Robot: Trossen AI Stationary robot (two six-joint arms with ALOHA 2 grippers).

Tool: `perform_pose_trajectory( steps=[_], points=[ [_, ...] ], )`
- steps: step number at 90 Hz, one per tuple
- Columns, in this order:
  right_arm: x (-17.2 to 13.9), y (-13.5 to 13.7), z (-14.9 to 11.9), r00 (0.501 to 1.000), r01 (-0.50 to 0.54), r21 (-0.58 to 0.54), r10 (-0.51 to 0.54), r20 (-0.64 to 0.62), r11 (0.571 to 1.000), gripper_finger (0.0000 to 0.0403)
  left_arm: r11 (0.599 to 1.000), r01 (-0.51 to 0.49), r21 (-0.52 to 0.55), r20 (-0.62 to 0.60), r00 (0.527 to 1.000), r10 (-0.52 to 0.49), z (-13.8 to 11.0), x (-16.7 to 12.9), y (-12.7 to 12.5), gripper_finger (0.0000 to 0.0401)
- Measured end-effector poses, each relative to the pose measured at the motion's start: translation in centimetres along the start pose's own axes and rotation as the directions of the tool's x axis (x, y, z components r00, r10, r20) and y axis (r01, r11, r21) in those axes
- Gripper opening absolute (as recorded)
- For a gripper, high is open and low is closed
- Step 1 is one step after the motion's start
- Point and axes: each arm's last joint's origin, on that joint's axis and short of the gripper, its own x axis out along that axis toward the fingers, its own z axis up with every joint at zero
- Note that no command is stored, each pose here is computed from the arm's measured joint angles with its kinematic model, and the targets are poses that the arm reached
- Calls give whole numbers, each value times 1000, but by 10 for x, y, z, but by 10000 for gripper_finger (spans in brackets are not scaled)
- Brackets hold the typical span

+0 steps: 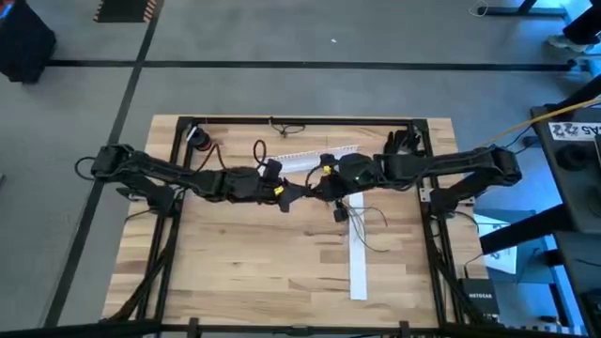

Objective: Ziptie cables
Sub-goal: Wrap the black zip-tie around the cable wires

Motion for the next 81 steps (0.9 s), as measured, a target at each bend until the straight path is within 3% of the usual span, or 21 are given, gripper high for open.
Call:
perform_pose_trajectory(
  steps=[14,41,52,68,81],
  points=[
    [2,7,0,999,-47,-118,47,-5,992,5,1000,-23,-5,-39,999,23,-2,1,4,0],
    [11,6,-1,1000,-26,-196,27,4,980,11,996,-42,75,-38,998,45,-6,5,8,0],
    [12,7,-2,999,-32,-248,30,-10,968,46,993,-53,107,-41,997,57,-8,7,10,0],
    [10,7,-3,999,-18,-247,10,-33,969,119,987,-58,150,-31,997,64,-7,7,11,0],
    [-2,5,2,998,-3,-219,-12,-68,976,148,987,-60,151,-28,997,65,-7,7,12,0]
  ],
)
